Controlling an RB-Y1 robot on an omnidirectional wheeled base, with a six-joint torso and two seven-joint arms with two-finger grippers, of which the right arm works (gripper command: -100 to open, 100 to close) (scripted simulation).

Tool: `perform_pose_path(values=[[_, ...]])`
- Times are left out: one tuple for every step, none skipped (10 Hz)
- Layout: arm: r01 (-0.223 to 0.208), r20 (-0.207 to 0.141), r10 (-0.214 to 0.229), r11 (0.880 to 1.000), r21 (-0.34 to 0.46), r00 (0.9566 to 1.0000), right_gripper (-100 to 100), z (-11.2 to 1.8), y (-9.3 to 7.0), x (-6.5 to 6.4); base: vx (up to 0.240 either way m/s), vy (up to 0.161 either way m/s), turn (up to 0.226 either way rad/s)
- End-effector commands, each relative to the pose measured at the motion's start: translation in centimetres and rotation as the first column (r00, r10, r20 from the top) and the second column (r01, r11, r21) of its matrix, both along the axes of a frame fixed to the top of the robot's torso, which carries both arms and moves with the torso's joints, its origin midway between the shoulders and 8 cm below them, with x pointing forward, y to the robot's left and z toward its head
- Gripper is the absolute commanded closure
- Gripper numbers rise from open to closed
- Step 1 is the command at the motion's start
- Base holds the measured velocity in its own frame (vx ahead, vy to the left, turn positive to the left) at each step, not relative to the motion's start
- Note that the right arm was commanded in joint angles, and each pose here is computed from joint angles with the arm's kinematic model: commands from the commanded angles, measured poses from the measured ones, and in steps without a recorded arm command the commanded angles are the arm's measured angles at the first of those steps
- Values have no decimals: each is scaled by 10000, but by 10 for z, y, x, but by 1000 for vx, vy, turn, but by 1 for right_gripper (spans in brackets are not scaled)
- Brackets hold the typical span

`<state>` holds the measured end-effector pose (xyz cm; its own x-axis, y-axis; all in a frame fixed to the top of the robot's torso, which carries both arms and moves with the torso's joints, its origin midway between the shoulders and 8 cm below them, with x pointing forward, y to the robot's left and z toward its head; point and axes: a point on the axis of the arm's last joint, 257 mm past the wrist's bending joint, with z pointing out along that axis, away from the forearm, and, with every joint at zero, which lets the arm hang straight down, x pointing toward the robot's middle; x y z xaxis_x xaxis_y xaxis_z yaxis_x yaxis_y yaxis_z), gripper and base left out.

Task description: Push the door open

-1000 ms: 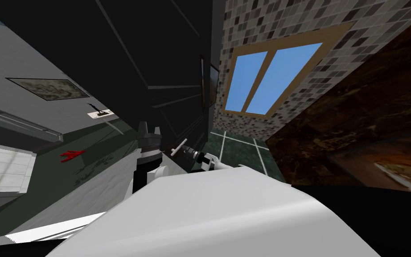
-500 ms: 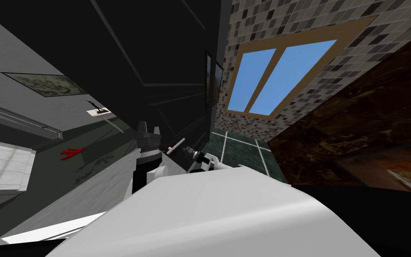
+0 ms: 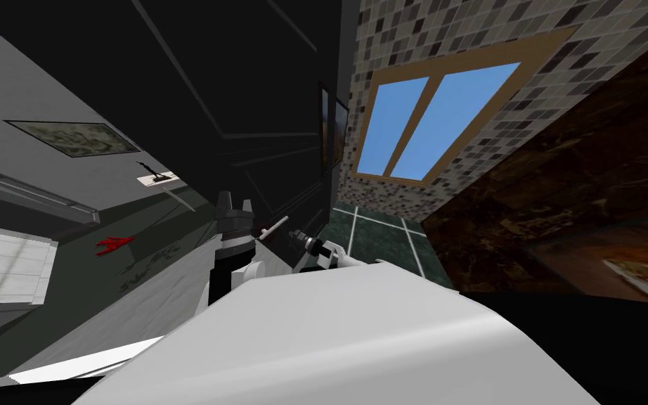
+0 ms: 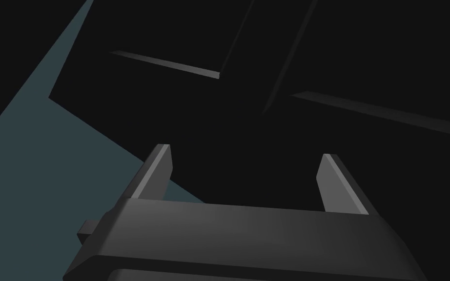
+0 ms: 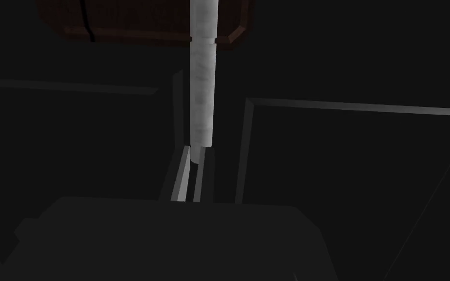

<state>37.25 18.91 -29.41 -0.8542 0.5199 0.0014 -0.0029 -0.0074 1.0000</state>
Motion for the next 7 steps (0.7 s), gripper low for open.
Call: perform_pose_path(values=[[284,13,-284,9995,-123,9996,-100,-3,-8,12,-157,50,-102],[480,12,-480,9987,-151,9988,-100,-3,-12,19,-167,67,-57],[728,-3,-728,9973,-136,9973,-100,-1,-14,28,-194,85,-112],[868,-26,-868,9962,-84,9962,-100,1,-14,33,-168,46,-92],[757,-9,-757,9971,-88,9971,-100,0,-14,28,-68,13,-11],[872,39,-871,9959,-251,9962,-100,-5,-21,33,36,103,53],[894,51,-893,9956,-279,9960,-100,-6,-22,34,103,161,19]])
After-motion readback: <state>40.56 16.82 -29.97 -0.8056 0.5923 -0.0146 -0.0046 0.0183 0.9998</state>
